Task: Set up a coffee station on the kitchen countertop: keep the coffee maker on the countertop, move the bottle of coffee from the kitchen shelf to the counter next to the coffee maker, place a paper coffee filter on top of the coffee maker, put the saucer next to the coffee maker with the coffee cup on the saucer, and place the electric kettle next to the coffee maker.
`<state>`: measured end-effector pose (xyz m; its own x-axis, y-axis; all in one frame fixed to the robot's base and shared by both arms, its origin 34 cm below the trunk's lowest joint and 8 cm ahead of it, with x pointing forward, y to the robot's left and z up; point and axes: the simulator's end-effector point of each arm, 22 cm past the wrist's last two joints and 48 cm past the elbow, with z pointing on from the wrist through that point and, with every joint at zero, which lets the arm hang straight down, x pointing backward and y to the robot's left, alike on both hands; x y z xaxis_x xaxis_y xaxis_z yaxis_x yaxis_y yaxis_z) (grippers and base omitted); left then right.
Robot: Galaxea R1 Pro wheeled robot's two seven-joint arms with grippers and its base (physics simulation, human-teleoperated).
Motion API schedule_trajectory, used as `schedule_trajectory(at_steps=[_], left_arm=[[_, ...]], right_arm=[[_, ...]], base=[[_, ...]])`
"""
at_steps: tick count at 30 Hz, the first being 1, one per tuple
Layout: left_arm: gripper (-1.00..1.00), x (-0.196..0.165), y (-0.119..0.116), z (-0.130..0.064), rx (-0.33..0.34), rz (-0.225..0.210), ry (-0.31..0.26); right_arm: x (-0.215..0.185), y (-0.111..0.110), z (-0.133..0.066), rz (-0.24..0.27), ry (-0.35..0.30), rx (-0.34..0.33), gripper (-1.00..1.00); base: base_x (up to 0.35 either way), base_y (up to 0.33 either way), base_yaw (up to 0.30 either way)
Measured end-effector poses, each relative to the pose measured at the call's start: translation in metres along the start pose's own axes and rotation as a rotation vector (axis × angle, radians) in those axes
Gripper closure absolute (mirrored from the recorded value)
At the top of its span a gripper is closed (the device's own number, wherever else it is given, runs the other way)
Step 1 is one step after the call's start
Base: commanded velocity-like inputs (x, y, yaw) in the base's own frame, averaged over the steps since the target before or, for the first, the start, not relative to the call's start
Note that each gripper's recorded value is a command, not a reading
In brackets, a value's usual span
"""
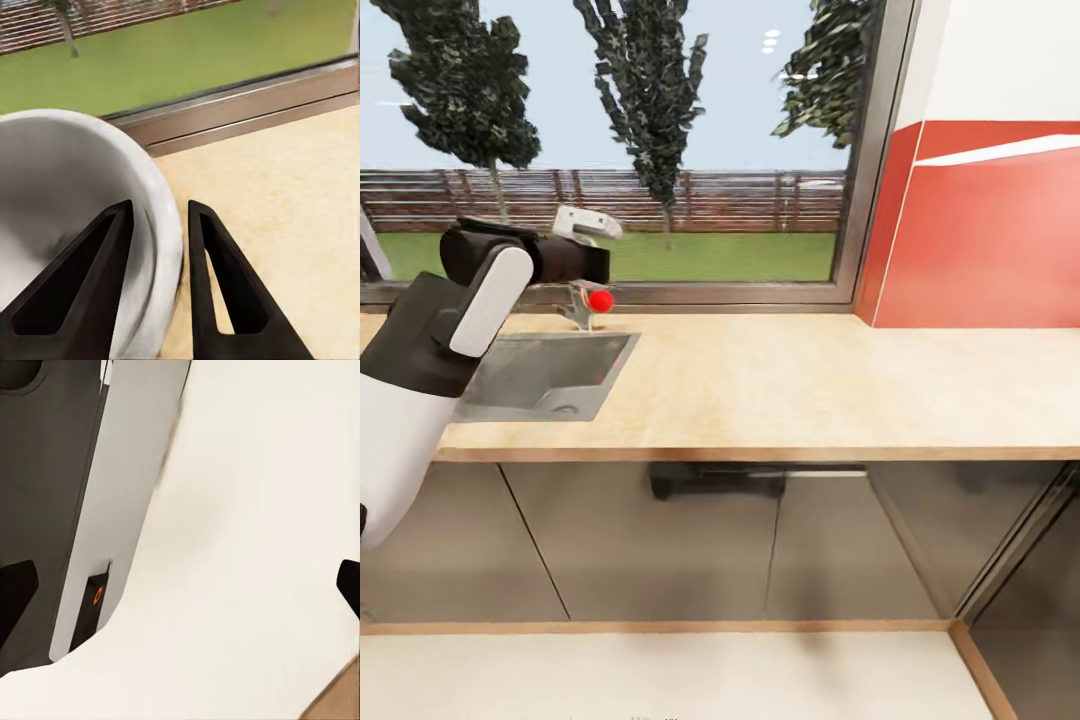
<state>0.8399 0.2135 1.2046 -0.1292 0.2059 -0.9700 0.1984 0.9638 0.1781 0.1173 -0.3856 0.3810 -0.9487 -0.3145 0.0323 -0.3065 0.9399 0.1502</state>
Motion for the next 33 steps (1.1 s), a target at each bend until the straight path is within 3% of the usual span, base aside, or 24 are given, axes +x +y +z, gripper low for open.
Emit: schedule_trajectory(at_steps=[4,11,25,30,33], left_arm=[[1.0,-0.007,0.008,-0.024,-0.003,0.04,-0.056],[1.0,0.009,0.008,-0.047,0.05,0.047,-0.067],[1.0,0.054,0.004,-0.041,0.064,0.033,-0.001],[1.0,0.081,0.02,-0.036,-0.006,0.026,0.035],[1.0,0.08,0.029,-0.036,-0.039,0.011,-0.008]], right_arm=[[0.0,0.0,0.0,0.0,0.0,0.0,-1.0],[0.0,0.0,0.0,0.0,0.0,0.0,-1.0],[0.0,0.0,0.0,0.001,0.001,-0.001,-1.0],[0.0,0.0,0.0,0.001,0.001,-0.001,-1.0],[0.0,0.0,0.0,0.001,0.001,-0.001,-1.0]], base=[[0.0,0.0,0.273],[0.0,0.0,0.273],[0.0,0.0,0.063],[0.0,0.0,0.001],[0.0,0.0,0.0]])
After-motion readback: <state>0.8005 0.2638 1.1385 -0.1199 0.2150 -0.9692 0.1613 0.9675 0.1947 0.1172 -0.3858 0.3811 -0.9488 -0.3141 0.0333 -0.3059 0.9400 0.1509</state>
